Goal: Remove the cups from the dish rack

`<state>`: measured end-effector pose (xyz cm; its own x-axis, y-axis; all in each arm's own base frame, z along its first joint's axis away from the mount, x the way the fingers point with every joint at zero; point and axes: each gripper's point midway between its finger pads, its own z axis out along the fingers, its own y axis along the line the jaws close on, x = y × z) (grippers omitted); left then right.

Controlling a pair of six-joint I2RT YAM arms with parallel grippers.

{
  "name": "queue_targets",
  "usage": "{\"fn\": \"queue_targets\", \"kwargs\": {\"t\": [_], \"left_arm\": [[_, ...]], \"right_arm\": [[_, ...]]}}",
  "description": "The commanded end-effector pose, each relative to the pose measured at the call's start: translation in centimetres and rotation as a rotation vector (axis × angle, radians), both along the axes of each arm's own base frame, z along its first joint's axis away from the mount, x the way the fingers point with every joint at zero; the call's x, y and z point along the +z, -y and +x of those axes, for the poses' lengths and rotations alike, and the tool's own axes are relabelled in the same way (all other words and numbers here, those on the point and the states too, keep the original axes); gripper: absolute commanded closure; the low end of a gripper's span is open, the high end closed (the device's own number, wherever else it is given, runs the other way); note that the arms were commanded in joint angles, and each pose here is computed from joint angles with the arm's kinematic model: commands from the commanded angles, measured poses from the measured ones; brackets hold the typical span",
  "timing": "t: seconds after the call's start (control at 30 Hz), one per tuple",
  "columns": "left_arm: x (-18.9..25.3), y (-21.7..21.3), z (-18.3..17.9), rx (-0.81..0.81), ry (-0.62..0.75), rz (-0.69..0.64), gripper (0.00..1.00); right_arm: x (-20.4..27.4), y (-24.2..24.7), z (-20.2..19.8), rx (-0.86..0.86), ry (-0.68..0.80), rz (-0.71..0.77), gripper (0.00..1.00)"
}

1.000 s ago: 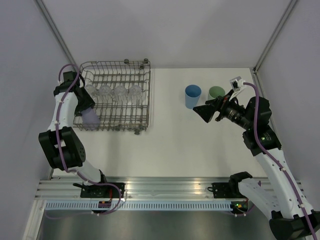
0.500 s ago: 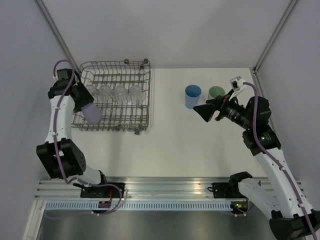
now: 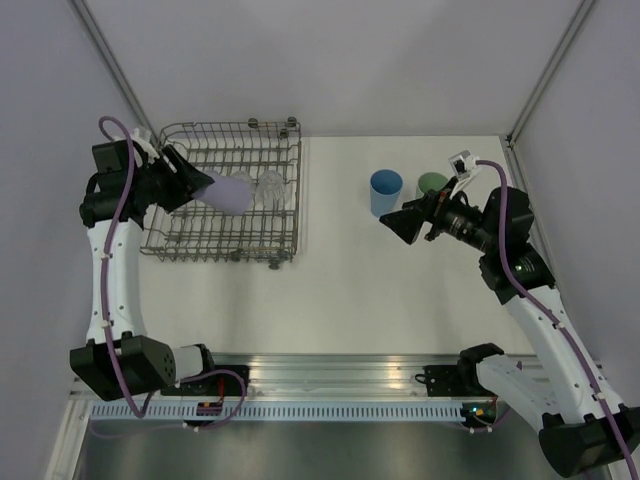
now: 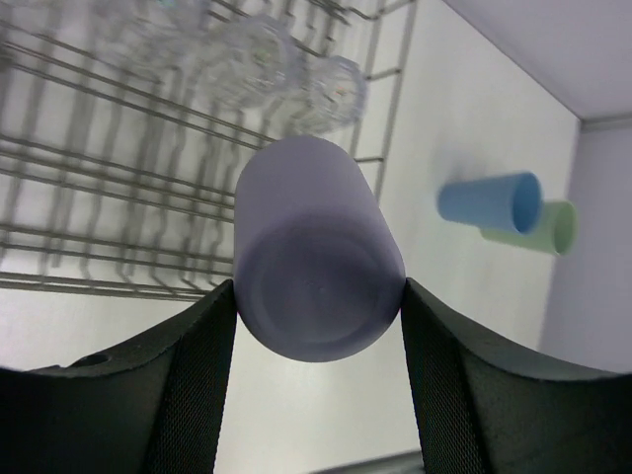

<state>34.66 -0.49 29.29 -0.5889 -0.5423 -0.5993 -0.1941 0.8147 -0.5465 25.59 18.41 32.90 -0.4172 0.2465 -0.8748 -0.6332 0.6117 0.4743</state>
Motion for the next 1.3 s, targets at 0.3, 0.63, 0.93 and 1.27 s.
{"fn": "queue_targets", "kwargs": {"t": [0.3,0.63,0.93,1.27], "left_arm": [[5.0,15.0,-3.2,-0.484,0.247,-0.576,0.98],[7.1,20.5,-6.7,-0.568,0.351,-0.845,0.98],[8.0,21.5,-8.9,-0.593,0.414,-0.930,0.98],[7.6,22.8,-9.9,-0.606,0.407,-0.969,0.98]], "right_arm": [[1.3,-6.0,-2.8,0.339,-0.052,0.203,0.03],[2.2,-5.9,-2.4,0.257,-0.138,0.461,0.09],[5.1,-5.2,-3.1,0.262,-0.078,0.561,0.17],[5.8,-7.4,-3.7,0.364,-0.107,0.564,0.35]]}}
